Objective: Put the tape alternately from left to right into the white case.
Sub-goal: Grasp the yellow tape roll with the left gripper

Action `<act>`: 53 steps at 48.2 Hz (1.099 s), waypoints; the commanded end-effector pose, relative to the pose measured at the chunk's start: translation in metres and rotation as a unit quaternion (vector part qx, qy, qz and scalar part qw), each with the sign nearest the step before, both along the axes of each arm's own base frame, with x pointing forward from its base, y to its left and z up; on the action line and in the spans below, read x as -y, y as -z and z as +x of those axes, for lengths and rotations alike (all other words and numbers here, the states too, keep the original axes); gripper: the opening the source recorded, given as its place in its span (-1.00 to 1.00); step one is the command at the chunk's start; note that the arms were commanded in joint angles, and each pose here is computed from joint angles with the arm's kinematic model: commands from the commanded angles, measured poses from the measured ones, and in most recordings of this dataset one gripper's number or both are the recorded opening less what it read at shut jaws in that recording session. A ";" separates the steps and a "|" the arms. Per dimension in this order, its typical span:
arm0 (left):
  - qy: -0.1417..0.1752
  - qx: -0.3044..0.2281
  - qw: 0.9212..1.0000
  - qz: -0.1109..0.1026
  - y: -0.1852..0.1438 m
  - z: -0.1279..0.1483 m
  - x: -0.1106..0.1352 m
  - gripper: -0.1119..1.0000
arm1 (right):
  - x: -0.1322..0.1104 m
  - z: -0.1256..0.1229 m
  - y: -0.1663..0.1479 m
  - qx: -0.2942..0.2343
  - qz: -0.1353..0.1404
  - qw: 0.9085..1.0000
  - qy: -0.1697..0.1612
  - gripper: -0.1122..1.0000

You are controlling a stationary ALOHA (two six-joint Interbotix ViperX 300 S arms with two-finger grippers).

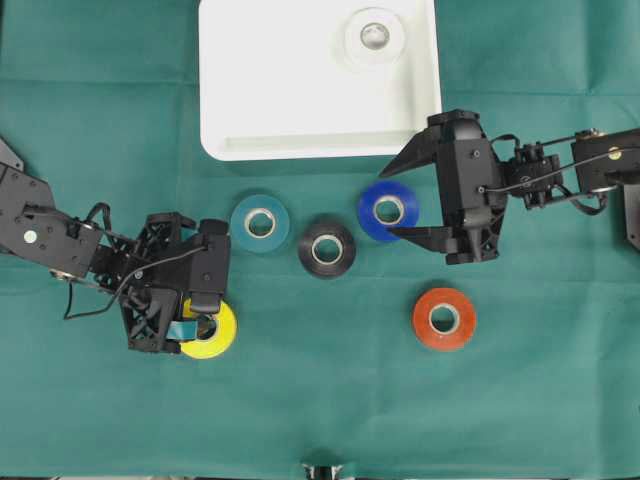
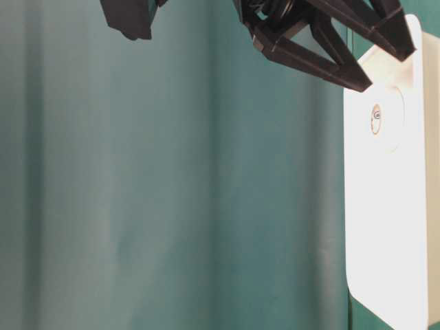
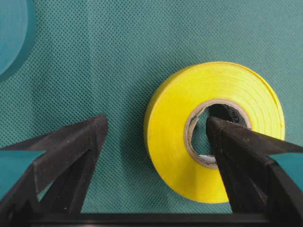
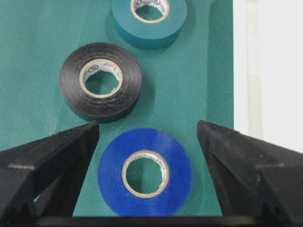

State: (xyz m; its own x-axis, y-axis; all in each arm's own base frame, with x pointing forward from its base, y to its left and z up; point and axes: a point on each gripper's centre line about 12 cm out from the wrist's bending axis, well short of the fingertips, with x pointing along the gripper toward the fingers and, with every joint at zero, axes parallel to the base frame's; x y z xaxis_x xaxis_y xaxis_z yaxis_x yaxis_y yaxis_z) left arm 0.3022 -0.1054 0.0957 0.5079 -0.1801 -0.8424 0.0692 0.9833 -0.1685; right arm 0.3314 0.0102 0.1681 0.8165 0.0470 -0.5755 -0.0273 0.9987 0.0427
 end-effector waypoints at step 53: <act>0.035 0.058 0.997 -0.021 -0.052 0.005 0.025 -0.29 | -0.001 0.005 -0.009 0.015 0.002 1.000 -0.001 0.73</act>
